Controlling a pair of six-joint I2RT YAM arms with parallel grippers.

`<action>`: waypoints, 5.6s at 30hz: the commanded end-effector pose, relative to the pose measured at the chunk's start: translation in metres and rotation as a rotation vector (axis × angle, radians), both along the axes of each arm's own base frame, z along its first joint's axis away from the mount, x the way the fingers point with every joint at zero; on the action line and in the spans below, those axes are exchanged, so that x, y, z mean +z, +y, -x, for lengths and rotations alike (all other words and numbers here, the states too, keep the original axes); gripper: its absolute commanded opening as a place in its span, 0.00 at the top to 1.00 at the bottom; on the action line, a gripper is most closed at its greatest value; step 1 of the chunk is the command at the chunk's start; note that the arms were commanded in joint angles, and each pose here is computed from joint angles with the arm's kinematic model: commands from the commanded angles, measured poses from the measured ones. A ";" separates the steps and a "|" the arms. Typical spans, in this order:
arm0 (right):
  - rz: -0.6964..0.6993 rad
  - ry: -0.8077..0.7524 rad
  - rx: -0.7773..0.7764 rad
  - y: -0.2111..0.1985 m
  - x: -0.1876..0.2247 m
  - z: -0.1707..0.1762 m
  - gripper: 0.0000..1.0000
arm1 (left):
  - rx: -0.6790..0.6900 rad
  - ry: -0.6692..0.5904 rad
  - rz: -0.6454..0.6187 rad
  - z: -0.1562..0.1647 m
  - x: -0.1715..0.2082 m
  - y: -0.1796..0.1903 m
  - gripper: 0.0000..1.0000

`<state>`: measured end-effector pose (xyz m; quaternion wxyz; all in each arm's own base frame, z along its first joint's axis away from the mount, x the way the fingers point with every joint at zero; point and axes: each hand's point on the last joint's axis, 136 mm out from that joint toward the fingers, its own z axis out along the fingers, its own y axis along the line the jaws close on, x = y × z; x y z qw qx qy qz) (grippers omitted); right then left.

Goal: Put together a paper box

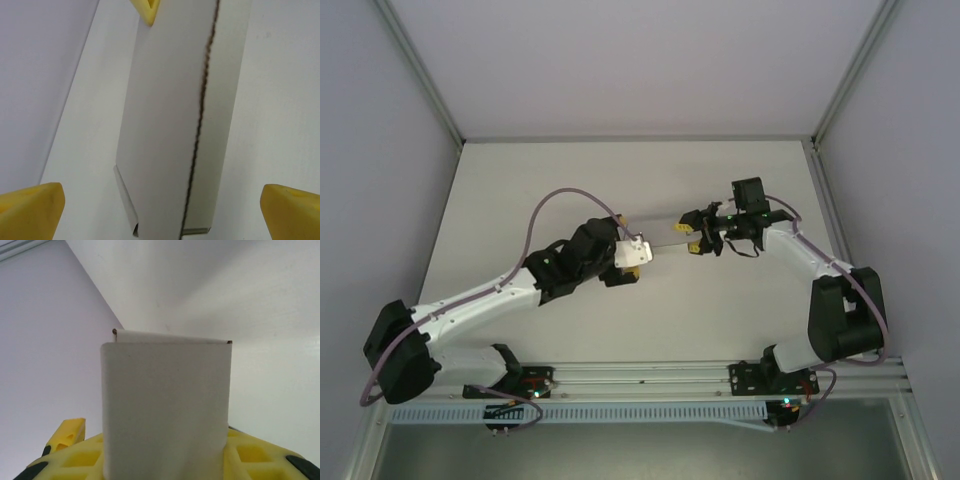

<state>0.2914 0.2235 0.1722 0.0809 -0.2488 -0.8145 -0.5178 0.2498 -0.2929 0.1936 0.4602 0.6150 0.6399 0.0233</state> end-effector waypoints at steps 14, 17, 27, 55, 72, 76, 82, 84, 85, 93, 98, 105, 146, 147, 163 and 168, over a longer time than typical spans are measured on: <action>-0.047 0.056 0.008 0.000 0.016 0.020 0.63 | -0.065 -0.083 0.037 -0.011 0.016 -0.034 0.30; -0.055 0.052 0.023 0.005 0.018 0.022 0.63 | -0.071 -0.091 0.046 -0.011 0.019 -0.038 0.38; -0.044 0.030 0.032 0.011 0.022 0.029 0.27 | -0.063 -0.107 0.065 -0.014 0.025 -0.040 0.68; 0.449 -1.427 0.708 0.003 0.056 0.022 0.20 | 0.104 0.634 0.014 0.013 -0.078 0.004 0.70; 0.574 -1.340 1.007 0.018 -0.016 0.002 0.54 | 0.106 0.725 -0.021 0.015 -0.086 0.004 0.69; 0.605 -1.319 1.010 0.015 -0.019 0.000 0.52 | 0.119 0.724 -0.031 0.012 -0.088 0.005 0.69; 0.614 -1.278 0.998 0.014 -0.019 -0.001 0.77 | 0.139 0.711 -0.042 0.008 -0.089 0.007 0.69; 0.618 -1.246 0.996 0.013 -0.020 0.000 0.88 | 0.145 0.707 -0.041 0.007 -0.088 0.007 0.69; 0.623 -1.228 0.988 0.013 -0.020 0.000 0.92 | 0.151 0.701 -0.038 0.005 -0.087 0.007 0.69; 0.545 -1.032 0.758 0.033 -0.006 0.009 1.00 | 0.221 0.686 -0.031 -0.009 -0.088 0.004 0.69; 0.545 -0.952 0.588 0.042 -0.013 0.012 1.00 | 0.220 0.674 -0.016 -0.015 -0.089 -0.001 0.69; 0.543 -0.933 0.453 0.040 -0.032 0.012 1.00 | 0.219 0.679 -0.014 -0.021 -0.096 -0.002 0.69; 1.022 -1.026 0.433 -0.001 -0.115 0.046 1.00 | 0.332 0.580 0.117 -0.053 -0.049 0.011 0.00; 1.031 -1.023 0.424 -0.002 -0.115 0.046 1.00 | 0.339 0.575 0.124 -0.053 -0.046 0.011 0.00; 1.055 -1.007 0.431 0.003 -0.116 0.049 1.00 | 0.698 0.557 0.259 -0.037 -0.009 0.064 0.00; 1.047 -0.996 0.454 0.007 -0.120 0.051 1.00 | 0.727 0.614 0.267 -0.020 -0.024 0.071 0.14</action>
